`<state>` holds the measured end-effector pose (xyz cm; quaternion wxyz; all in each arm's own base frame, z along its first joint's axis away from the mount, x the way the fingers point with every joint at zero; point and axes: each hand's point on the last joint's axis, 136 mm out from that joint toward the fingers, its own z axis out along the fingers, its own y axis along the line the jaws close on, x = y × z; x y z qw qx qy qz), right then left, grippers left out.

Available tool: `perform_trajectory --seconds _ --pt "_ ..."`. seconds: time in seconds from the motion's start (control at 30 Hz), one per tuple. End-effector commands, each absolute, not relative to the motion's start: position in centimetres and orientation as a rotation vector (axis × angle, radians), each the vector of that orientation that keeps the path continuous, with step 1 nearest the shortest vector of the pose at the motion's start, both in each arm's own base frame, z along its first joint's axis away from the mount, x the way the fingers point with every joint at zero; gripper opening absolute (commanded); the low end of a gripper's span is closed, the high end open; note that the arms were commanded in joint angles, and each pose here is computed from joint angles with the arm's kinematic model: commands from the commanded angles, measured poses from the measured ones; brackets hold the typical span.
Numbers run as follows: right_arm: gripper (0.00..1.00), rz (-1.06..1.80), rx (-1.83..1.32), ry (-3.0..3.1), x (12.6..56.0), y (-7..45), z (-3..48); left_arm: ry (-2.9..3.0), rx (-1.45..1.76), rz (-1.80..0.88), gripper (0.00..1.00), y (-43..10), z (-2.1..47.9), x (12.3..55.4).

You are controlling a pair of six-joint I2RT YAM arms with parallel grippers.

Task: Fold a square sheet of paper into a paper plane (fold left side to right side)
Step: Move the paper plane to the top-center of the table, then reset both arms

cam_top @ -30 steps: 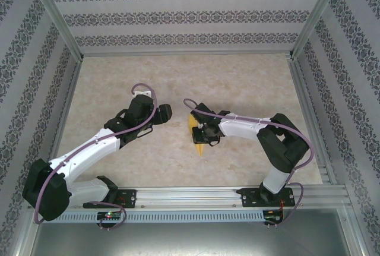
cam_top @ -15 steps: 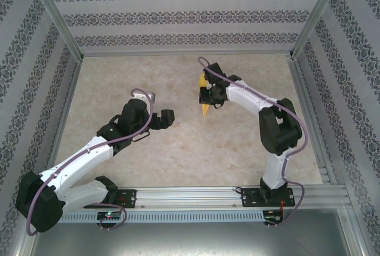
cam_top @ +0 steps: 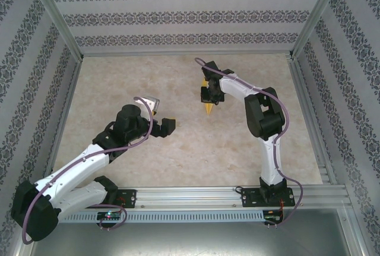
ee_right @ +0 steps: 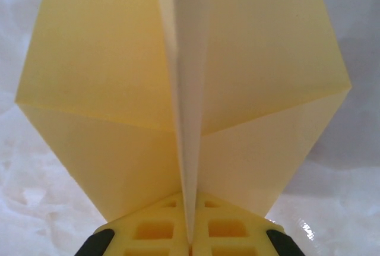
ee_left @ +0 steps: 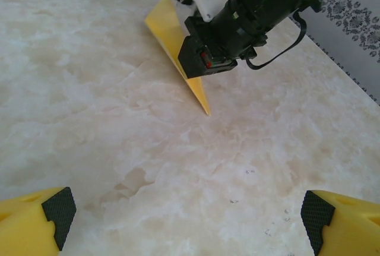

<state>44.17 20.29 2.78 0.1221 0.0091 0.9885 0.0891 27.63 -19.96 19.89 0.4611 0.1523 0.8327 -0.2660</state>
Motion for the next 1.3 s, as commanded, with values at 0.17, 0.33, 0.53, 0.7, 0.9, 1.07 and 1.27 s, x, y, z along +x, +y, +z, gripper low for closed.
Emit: perform_trajectory --seconds 0.17,0.33,0.53,0.7,0.9,1.07,1.27 --pt "0.16 0.196 -0.044 2.927 43.6 20.1 1.9 1.912 0.418 -0.585 1.0 -19.3 22.0 28.4" --pt "0.2 0.198 -0.057 2.925 43.5 20.1 2.4 1.912 0.4 -0.563 1.0 -18.9 22.0 28.6" --pt "0.3 0.15 -0.074 2.871 43.2 19.4 5.1 1.926 0.357 -0.501 1.0 -17.9 22.1 28.9" --pt "0.41 0.144 -0.082 2.84 42.1 18.7 7.3 1.923 0.294 -0.42 1.0 -16.4 22.3 29.4" --pt "0.53 0.138 -0.105 2.739 40.1 17.1 11.9 1.932 0.157 -0.345 1.0 -13.9 22.4 30.2" --pt "0.67 0.162 -0.093 2.537 38.2 14.1 17.4 1.92 -0.01 -0.265 1.0 -10.6 22.2 31.1" --pt "0.97 0.1 0.035 2.276 36.4 7.5 20.7 1.846 -0.234 -0.003 1.0 -4.2 21.8 31.8"
